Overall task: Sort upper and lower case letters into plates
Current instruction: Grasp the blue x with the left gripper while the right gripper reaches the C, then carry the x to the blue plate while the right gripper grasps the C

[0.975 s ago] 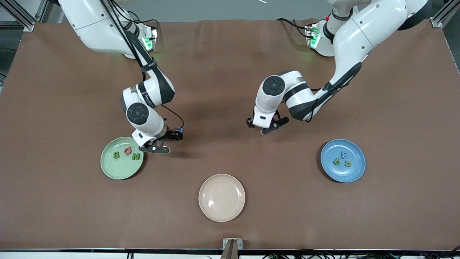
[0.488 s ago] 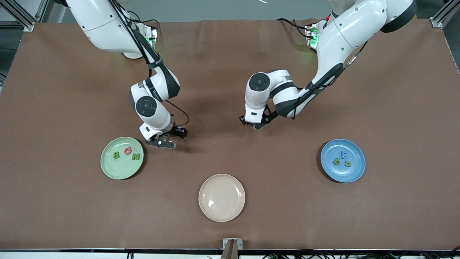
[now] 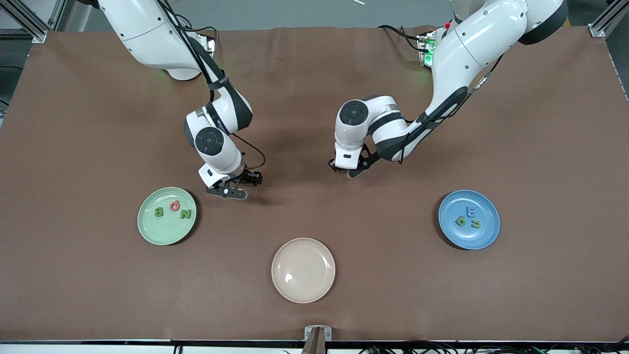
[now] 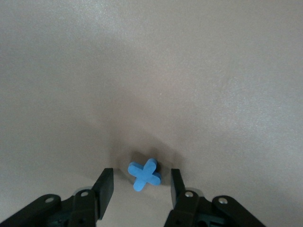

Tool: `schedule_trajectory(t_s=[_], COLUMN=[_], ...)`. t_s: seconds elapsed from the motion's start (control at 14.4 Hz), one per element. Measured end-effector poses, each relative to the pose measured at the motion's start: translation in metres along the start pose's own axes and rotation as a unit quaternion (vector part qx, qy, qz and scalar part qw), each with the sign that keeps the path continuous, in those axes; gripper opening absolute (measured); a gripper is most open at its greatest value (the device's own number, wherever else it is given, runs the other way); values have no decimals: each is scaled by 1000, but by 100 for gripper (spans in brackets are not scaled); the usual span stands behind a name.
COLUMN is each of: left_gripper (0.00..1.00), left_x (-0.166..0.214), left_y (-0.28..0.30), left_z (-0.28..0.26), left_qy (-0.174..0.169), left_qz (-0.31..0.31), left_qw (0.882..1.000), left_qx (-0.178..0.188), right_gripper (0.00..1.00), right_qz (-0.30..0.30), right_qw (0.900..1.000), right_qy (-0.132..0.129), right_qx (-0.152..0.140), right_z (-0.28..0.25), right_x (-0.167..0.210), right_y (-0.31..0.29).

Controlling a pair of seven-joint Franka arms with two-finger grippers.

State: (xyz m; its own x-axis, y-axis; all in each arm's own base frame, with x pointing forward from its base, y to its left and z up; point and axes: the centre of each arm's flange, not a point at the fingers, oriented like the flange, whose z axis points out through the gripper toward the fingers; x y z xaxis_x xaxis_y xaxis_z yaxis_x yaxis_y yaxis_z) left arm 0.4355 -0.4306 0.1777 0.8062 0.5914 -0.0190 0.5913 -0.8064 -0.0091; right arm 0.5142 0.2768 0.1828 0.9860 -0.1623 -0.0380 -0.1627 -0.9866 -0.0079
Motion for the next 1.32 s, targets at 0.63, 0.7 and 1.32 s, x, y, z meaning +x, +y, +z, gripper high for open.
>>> schedule_trajectory(t_s=[0.63, 0.7, 1.32], left_gripper=[27, 27, 27], left_x=[10, 20, 178], left_y=[15, 20, 8], left_z=[-7, -14, -101], left_qy=[3, 8, 31], left_qz=[-9, -12, 88], left_qw=[1000, 1000, 996], left_qx=[-15, -21, 6], right_gripper=[69, 63, 36], right_qz=[0, 0, 3], right_qw=[1000, 1000, 1000], right_qy=[-11, -10, -11], right_qx=[-9, -8, -11], right_z=[10, 9, 2], right_x=[-8, -9, -5], right_y=[7, 6, 7])
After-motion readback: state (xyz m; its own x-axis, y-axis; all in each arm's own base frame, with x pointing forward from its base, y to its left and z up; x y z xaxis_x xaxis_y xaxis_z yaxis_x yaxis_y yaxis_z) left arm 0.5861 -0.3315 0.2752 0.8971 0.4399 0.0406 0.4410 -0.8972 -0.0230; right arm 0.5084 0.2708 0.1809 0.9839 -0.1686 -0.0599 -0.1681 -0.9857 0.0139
